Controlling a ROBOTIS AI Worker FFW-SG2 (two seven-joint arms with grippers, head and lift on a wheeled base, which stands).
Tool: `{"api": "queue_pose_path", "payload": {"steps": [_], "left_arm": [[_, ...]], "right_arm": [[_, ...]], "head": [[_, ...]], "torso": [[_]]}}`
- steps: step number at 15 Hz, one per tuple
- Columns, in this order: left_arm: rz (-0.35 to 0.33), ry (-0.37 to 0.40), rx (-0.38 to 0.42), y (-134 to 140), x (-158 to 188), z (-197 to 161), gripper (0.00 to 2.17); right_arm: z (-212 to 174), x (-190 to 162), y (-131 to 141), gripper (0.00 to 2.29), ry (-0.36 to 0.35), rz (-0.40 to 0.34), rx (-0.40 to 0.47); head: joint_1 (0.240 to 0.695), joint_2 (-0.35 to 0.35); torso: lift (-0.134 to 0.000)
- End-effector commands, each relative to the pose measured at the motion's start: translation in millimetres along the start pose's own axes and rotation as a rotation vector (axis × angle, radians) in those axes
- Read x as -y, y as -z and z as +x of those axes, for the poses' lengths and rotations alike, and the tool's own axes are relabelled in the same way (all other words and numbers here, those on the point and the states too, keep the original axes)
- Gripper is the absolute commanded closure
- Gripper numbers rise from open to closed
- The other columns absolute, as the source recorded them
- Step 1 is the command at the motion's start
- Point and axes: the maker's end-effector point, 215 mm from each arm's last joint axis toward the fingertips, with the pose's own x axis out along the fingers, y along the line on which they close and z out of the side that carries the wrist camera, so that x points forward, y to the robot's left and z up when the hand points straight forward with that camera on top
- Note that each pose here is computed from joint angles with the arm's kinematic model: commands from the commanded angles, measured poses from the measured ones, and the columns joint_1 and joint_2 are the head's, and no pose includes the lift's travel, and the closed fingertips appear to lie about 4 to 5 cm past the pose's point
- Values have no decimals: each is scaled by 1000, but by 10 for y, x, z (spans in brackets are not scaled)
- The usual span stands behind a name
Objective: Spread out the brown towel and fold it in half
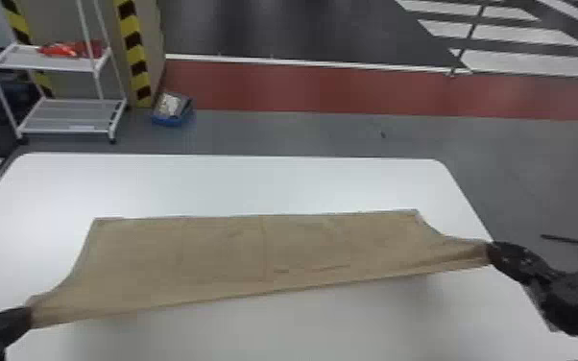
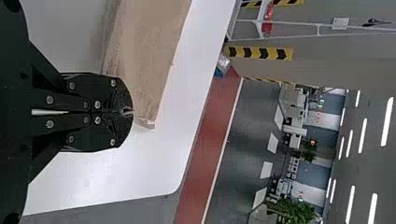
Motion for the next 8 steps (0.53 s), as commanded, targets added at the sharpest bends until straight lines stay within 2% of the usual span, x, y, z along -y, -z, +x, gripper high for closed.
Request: {"api": "queue_pose_path", "payload": {"steps": [1,3,4,8], "left_arm": [[5,-10,35,-174,-24,23,1379],[2,-4,63,-355,51,163,1379],[14,-25,65,-431,74,270,1379],[83,-104,39,-657,190,770,1379]], "right_arm": [[57,77,13,1315,14,22,-29],[353,-95,76,1318,-20,40,-73],[509,-76,80,1318,-16,65,-89],[1058,206,65,1315,31,77,-131]], "head": [[695,-131],[695,-135],[695,-126],[695,-104]], "torso": [[-57],[-57],[-57],[-57]]}}
